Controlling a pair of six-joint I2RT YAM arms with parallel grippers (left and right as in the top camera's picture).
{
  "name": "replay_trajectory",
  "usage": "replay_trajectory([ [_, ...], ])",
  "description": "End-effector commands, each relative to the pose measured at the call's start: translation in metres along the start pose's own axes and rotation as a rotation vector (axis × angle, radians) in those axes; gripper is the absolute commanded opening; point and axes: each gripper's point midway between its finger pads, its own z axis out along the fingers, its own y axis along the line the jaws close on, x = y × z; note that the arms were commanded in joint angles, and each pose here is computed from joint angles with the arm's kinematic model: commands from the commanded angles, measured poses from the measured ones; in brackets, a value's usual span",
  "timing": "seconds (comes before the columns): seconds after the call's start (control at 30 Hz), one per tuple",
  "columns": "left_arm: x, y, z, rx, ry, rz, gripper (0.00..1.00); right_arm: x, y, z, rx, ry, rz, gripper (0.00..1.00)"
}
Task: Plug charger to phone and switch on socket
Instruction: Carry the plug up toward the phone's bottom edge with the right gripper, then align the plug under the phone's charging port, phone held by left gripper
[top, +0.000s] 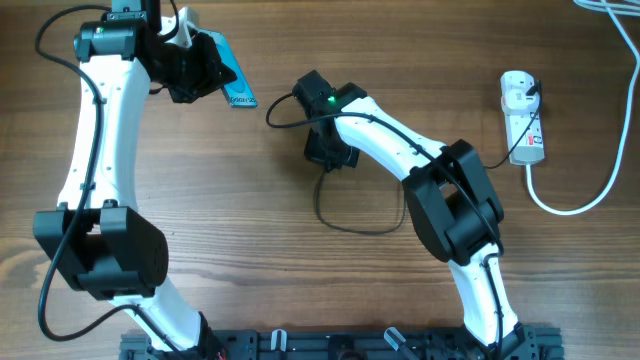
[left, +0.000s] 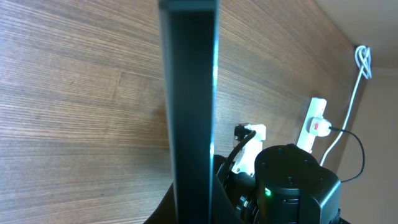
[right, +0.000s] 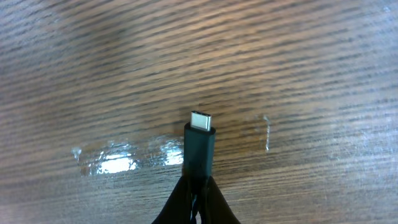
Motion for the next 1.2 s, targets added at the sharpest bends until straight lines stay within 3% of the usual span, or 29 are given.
replay_trajectory([
  [0.0, 0.001, -0.027, -0.006, 0.144, 0.007, 0.144, 0.04, 0.006, 0.003, -0.013, -0.039, 0.003, -0.133, 0.04],
  [0.2, -0.006, -0.082, -0.022, 0.448, -0.015, 0.269, 0.04, 0.020, 0.042, -0.132, -0.354, -0.078, -0.366, 0.04],
  [0.33, -0.003, -0.115, -0.042, 0.648, -0.015, 0.367, 0.04, 0.034, 0.032, -0.191, -0.414, -0.137, -0.393, 0.04],
  [0.63, 0.019, -0.139, -0.065, 0.860, 0.050, 0.477, 0.04, 0.079, 0.049, -0.229, -0.552, -0.119, -0.610, 0.05],
  [0.77, 0.029, -0.141, -0.060, 0.857, 0.065, 0.510, 0.04, 0.075, 0.059, -0.245, -0.608, -0.173, -0.598, 0.04],
  [0.93, 0.032, -0.126, -0.032, 0.679, 0.068, 0.476, 0.04, 0.067, 0.045, -0.259, -0.531, -0.274, -0.585, 0.04],
  [1.17, 0.049, -0.142, -0.025, 0.696, 0.108, 0.518, 0.04, 0.058, 0.044, -0.260, -0.482, -0.338, -0.556, 0.04],
])
